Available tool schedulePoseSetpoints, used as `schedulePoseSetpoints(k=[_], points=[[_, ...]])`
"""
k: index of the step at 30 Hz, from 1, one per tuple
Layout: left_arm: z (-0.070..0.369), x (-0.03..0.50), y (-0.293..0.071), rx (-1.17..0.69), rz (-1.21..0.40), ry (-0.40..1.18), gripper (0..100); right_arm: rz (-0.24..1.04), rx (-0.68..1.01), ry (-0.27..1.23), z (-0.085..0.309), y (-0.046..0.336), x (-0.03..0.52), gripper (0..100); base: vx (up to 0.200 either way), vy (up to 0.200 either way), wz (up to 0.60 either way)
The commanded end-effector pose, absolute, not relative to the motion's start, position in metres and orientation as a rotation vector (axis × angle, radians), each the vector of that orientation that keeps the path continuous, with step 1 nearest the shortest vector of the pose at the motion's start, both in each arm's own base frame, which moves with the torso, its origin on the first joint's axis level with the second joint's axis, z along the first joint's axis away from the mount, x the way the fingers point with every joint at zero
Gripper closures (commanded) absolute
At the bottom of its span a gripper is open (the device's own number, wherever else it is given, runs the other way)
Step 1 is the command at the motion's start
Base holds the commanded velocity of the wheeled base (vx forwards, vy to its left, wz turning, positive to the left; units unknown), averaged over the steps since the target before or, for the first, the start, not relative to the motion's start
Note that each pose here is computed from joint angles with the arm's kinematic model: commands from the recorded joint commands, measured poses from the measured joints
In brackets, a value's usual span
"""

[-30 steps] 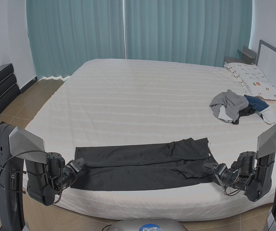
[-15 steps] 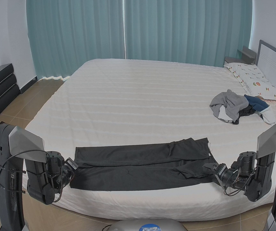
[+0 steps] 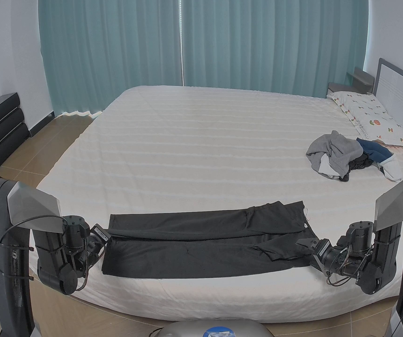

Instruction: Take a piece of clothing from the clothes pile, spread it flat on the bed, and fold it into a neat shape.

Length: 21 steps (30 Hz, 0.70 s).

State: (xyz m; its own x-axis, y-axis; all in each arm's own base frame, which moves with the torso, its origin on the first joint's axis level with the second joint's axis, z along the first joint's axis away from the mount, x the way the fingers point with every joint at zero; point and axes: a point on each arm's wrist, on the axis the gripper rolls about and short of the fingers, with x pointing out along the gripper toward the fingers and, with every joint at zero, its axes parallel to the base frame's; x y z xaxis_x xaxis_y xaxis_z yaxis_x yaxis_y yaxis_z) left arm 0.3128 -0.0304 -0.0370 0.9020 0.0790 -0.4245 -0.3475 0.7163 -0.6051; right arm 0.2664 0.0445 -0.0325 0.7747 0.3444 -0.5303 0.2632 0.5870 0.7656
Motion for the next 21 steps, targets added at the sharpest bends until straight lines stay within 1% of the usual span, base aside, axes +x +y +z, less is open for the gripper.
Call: schedulePoseSetpoints(k=[1,12,17,18,21], points=[[-0.032,0.314,-0.03,-0.746,0.232,0.36,100,0.06,0.966,0.698,-0.032,0.044,0.267,0,0.0,0.0,0.0],[-0.053,0.307,-0.03,-0.695,0.253,0.441,100,0.06,0.966,0.698,-0.032,0.044,0.267,0,0.0,0.0,0.0],[-0.057,0.306,-0.03,-0.675,0.252,0.458,100,0.066,0.973,0.667,-0.025,0.042,0.27,0,0.0,0.0,0.0],[-0.058,0.305,-0.03,-0.674,0.253,0.461,0,0.073,0.975,0.649,-0.02,0.042,0.271,0,0.0,0.0,0.0],[-0.058,0.304,-0.03,-0.675,0.257,0.466,0,0.078,0.982,0.593,-0.008,0.035,0.274,0,0.0,0.0,0.0]])
